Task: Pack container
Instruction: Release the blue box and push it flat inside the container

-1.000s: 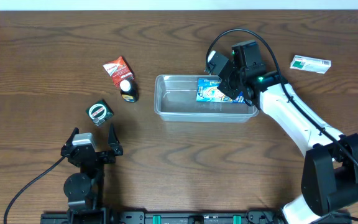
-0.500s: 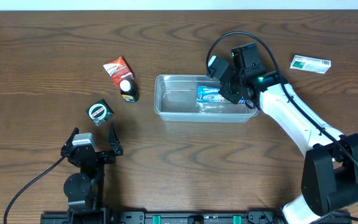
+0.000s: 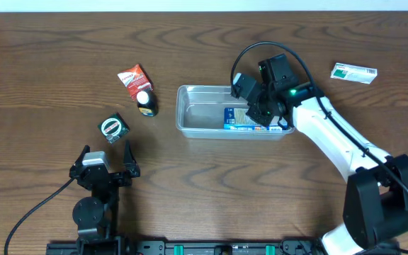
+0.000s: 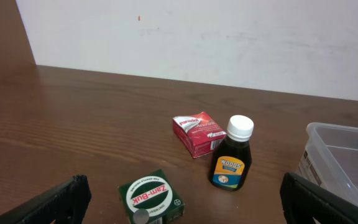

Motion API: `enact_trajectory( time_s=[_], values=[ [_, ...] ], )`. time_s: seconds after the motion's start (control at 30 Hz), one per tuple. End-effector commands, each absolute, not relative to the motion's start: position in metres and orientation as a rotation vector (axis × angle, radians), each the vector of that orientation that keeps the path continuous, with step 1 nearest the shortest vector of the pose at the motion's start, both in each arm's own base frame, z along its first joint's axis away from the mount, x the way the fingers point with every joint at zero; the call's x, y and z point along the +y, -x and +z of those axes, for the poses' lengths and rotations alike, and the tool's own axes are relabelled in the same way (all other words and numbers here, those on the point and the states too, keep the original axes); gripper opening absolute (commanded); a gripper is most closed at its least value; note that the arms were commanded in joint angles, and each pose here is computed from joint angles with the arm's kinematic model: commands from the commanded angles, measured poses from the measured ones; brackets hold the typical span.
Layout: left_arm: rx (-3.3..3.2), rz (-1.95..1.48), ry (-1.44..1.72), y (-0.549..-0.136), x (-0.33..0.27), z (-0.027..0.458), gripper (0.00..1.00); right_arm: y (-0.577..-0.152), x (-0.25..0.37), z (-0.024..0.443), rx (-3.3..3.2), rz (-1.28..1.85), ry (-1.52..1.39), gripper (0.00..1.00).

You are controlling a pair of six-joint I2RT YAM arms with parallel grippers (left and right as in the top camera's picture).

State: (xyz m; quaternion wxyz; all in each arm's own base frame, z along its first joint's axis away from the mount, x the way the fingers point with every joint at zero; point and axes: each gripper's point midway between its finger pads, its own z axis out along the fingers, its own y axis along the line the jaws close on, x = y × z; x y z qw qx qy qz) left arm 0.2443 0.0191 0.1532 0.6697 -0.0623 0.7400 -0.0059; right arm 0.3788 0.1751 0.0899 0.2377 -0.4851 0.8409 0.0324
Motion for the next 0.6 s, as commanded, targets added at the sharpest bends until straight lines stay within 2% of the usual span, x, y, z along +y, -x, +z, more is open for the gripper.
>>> enact_trajectory(
  time_s=[0.0, 0.33, 0.57],
  values=[
    [1.717, -0.002, 0.141, -0.243, 0.020, 0.137, 0.98, -0.373, 0.181, 0.116, 2.259, 0.108, 1.297, 0.01],
    [1.717, -0.002, 0.141, -0.243, 0.020, 0.137, 0.98, -0.363, 0.177, 0.169, 2.269, 0.169, 1.034, 0.01],
    [1.717, -0.002, 0.141, -0.243, 0.020, 0.137, 0.98, -0.338, 0.168, 0.161, 2.397, 0.214, 0.998, 0.04]
  ],
)
